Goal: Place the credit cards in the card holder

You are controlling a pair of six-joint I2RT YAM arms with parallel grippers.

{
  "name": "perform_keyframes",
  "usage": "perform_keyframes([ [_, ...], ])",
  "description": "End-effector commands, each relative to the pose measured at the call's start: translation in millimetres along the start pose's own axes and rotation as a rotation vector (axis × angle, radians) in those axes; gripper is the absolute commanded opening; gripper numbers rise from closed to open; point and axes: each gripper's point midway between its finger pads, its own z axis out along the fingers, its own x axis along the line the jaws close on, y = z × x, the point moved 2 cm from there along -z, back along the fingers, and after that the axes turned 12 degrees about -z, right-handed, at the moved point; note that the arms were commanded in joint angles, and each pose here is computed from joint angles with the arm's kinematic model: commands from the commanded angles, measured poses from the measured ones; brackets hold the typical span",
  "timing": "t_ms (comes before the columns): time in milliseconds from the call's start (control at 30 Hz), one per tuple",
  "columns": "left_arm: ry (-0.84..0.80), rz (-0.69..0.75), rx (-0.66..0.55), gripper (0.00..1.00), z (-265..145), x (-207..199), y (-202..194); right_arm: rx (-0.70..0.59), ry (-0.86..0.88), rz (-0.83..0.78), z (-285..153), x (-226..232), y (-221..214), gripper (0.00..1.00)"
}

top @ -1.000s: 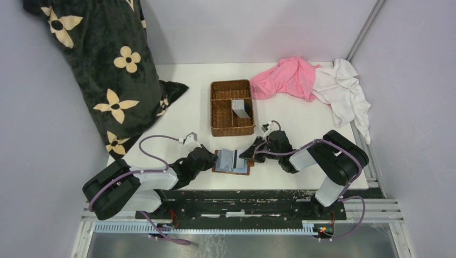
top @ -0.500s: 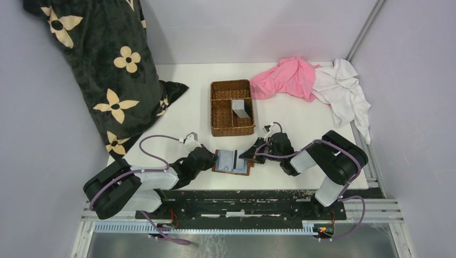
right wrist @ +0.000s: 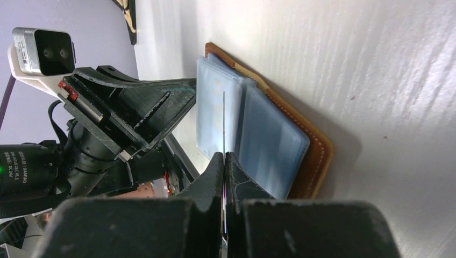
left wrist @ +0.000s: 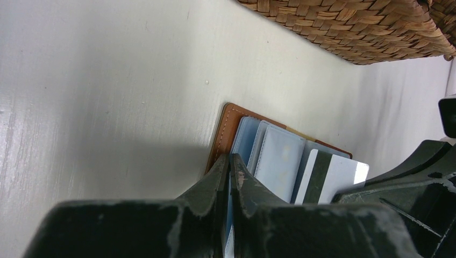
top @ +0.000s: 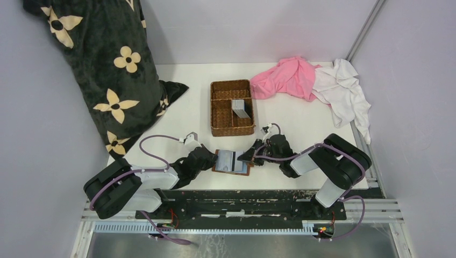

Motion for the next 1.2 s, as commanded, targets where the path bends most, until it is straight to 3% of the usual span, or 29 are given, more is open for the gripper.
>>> perform_keyframes([
  [0,0.257,0.103,0.065,0.11,-11,76,-16,-0.042,0.037,-0.034,0,16,8,0.01],
  [1167,0.265,0.106,0.082,0.10,-12,82,-24,-0.059,-0.039,-0.042,1,1,2,0.01],
])
